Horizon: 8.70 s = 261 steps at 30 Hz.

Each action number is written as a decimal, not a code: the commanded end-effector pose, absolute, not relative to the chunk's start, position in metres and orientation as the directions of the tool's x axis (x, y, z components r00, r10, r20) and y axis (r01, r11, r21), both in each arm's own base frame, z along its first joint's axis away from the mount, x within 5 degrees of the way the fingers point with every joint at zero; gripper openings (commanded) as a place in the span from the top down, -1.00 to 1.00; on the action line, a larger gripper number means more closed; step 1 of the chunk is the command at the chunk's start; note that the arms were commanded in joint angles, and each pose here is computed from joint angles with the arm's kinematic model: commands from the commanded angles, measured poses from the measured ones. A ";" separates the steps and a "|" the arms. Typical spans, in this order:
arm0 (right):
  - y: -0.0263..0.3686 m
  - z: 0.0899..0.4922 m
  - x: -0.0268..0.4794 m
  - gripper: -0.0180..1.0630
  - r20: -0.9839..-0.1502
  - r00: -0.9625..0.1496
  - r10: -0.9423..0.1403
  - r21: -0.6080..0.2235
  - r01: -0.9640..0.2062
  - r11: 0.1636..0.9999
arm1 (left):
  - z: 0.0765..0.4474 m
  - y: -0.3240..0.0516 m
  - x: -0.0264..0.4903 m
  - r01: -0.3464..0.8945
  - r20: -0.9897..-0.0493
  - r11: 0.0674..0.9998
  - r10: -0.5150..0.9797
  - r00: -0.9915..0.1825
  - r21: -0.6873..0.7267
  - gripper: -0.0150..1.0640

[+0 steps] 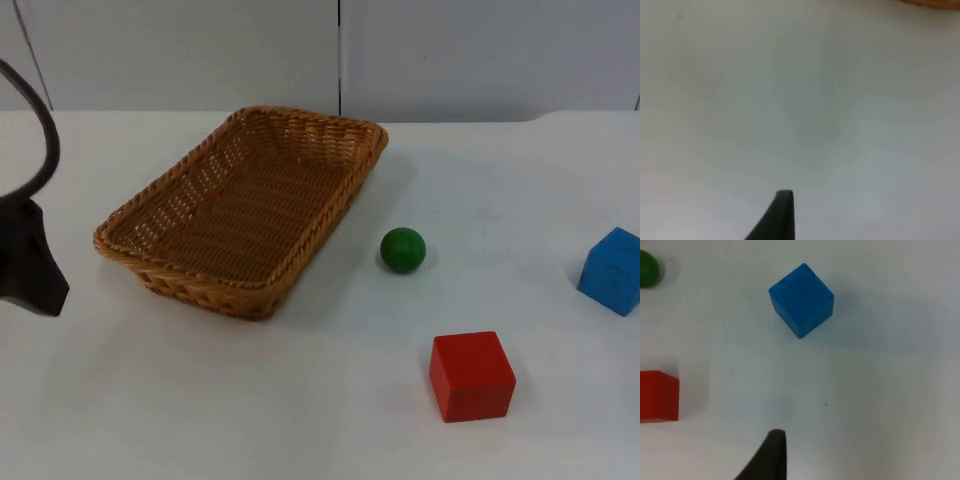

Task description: Place all geometric objects except the red cube into the basket.

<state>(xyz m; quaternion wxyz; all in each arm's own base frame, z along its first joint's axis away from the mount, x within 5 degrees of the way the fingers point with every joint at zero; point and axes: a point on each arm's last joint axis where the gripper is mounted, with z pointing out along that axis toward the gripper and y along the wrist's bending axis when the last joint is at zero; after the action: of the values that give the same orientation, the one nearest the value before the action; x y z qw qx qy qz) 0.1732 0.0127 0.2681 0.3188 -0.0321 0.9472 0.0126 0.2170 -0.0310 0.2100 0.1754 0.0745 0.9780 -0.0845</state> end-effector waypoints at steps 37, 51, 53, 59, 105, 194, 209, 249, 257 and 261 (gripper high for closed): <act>0.011 0.269 0.173 -0.98 -0.596 -0.801 -0.044 0.005 -0.059 0.998 | 0.260 -0.109 0.285 0.394 -0.471 0.913 0.305 -0.828 -0.101 -0.69; 0.010 0.269 0.173 -0.98 -0.599 -0.799 -0.062 -0.018 -0.064 0.998 | 0.231 -0.244 0.351 0.770 -0.467 0.621 0.728 -0.501 0.142 -0.69; 0.010 0.269 0.173 -0.98 -0.597 -0.800 -0.062 -0.018 -0.064 0.998 | 0.223 -0.255 0.354 0.789 -0.454 0.594 0.753 -0.476 0.157 -0.69; 0.010 0.269 0.173 -0.98 -0.592 -0.804 -0.062 -0.018 -0.064 0.998 | 0.187 -0.299 0.360 0.908 -0.347 0.367 0.894 -0.283 0.204 -0.69; 0.010 0.268 0.173 -0.98 -0.603 -0.795 -0.062 -0.018 -0.064 0.998 | 0.112 -0.326 0.396 0.911 -0.208 0.213 0.967 -0.145 0.352 0.98; 0.010 0.268 0.173 -0.98 -0.603 -0.795 -0.056 -0.010 -0.062 0.998 | 0.252 -0.113 0.310 0.327 -0.365 0.945 0.295 -0.883 -0.026 -0.97; 0.010 0.267 0.173 -0.98 -0.597 -0.800 -0.054 -0.008 -0.062 0.998 | 0.200 -0.034 0.289 0.056 -0.162 0.997 0.046 -0.986 -0.062 -0.97; 0.017 0.267 0.238 -0.98 -0.511 -0.844 -0.162 -0.043 -0.163 0.986 | 0.286 -0.011 0.174 0.046 -0.578 0.999 0.038 -0.815 0.000 -0.97; 0.023 0.241 0.308 -0.98 -0.430 -0.846 -0.315 -0.093 -0.305 0.948 | 0.287 -0.011 0.177 0.046 -0.601 0.999 0.035 -0.798 -0.004 -0.97; 0.033 0.217 0.341 -0.98 -0.368 -0.818 -0.443 -0.122 -0.430 0.895 | 0.287 -0.011 0.177 0.046 -0.603 0.999 0.033 -0.797 -0.006 -0.97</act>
<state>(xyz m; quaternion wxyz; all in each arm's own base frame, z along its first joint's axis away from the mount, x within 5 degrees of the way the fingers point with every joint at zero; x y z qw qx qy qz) 0.3313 0.0286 0.2207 0.1963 -0.1993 0.9600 -0.0136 0.1772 -0.0122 0.2870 0.3128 0.0260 0.9494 -0.0093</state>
